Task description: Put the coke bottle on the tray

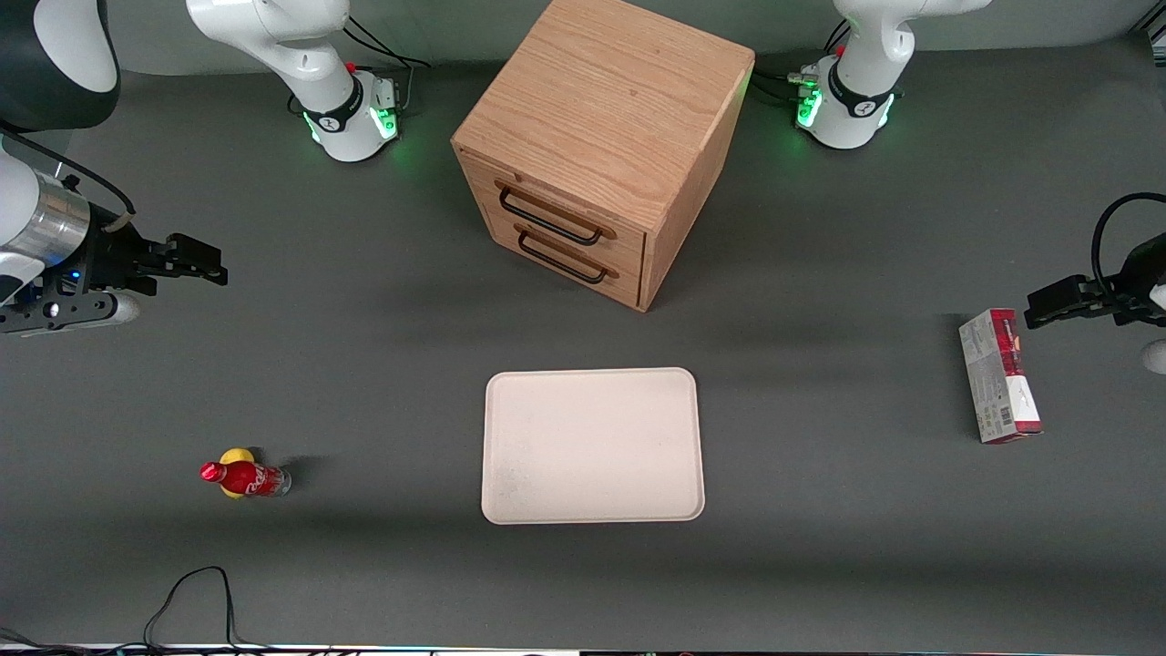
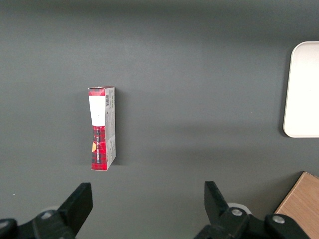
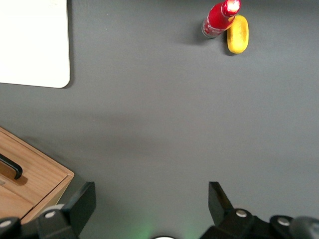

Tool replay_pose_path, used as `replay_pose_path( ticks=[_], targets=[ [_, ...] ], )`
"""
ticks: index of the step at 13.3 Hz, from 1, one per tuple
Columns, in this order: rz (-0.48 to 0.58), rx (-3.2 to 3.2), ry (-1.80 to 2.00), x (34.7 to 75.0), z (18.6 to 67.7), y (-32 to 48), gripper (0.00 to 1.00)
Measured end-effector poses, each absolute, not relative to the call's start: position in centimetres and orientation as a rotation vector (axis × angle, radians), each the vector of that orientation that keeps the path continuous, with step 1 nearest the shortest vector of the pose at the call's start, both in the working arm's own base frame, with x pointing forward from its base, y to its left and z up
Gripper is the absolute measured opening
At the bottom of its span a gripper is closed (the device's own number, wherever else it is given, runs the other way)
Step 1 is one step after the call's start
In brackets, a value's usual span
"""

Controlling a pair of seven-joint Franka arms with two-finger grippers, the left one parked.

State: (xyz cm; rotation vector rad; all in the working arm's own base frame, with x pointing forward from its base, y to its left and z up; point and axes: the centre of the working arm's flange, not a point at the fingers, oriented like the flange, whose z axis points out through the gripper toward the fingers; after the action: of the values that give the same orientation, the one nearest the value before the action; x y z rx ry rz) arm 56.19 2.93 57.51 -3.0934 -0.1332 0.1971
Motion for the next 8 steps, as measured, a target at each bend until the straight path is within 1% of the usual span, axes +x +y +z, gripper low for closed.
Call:
replay_pose_path(
  ticks=[8],
  targets=[
    [0.195,-3.093,-0.136,56.17,57.79,2.99,1.0]
  ],
)
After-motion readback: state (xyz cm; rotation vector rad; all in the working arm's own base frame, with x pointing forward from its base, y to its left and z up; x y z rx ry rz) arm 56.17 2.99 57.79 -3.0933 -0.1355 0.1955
